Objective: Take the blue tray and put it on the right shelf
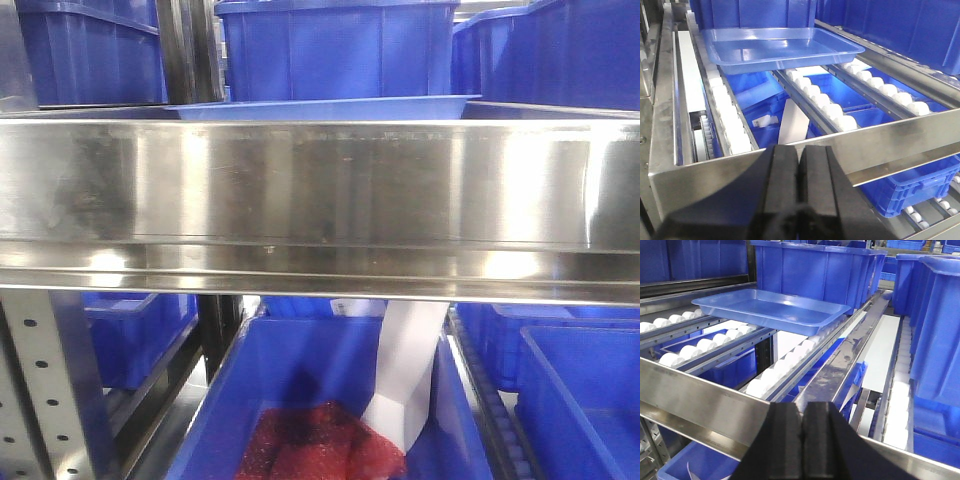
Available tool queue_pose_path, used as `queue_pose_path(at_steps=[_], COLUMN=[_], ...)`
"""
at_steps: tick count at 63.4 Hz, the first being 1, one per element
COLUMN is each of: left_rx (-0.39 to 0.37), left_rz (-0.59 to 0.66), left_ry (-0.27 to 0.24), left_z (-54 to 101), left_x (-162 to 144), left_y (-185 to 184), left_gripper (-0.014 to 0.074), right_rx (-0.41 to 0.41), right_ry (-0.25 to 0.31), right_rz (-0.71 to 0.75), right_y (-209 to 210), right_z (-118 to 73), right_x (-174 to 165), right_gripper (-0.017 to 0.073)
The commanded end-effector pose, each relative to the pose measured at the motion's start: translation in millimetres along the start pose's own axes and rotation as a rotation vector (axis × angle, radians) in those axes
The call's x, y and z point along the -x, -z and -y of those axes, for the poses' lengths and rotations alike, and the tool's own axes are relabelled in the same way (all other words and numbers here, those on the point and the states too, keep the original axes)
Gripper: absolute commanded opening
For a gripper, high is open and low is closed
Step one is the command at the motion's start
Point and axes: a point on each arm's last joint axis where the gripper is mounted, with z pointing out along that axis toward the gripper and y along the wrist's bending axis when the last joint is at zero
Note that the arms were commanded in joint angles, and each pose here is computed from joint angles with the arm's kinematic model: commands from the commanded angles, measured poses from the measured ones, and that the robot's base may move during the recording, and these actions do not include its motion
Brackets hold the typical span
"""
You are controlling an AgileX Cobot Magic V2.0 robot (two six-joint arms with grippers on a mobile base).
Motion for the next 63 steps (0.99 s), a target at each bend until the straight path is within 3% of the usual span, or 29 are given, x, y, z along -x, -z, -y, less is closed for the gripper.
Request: queue_pose_path(at_steps=[1,13,19,22,27,35,49,63], left_rx=[-0.025,-0.025,-0.042,-0.025,0.04,0.147,0.354,0.493], left_rz=[0.115,0.112,0.119,0.145,0.189,0.245,0.277,0.323], left_ry=[-0.005,-0.004,0.07,0.067,0.022,0.012,0.045,0.061], left_z=[3.1,3.1,4.0,2.2,-3.4,-10.5,-23.2,-41.9], left_x=[17,16,16,17,13,-7,-64,-117], left_y=[3,3,5,10,21,35,38,20], left_gripper=[-0.0048,-0.0048,-0.0048,-0.0048,-0.0048,-0.0048,-0.0048,-0.0048], right_rx=[0.015,0.015,0.015,0.015,0.015,0.015,0.015,0.015], right_ry=[0.016,0.016,0.016,0.016,0.016,0.016,0.016,0.016], right_rz=[0.11,0.11,0.11,0.11,0.11,0.11,0.11,0.11], right_y=[2,2,2,2,2,2,2,2], right_z=[-1.5,-1.5,-1.5,-1.5,-1.5,-1.5,-1.5,-1.5], right_x=[17,17,17,17,17,17,17,17], right_gripper=[0.0022,0.0022,0.0022,0.0022,0.0022,0.0022,0.0022,0.0022])
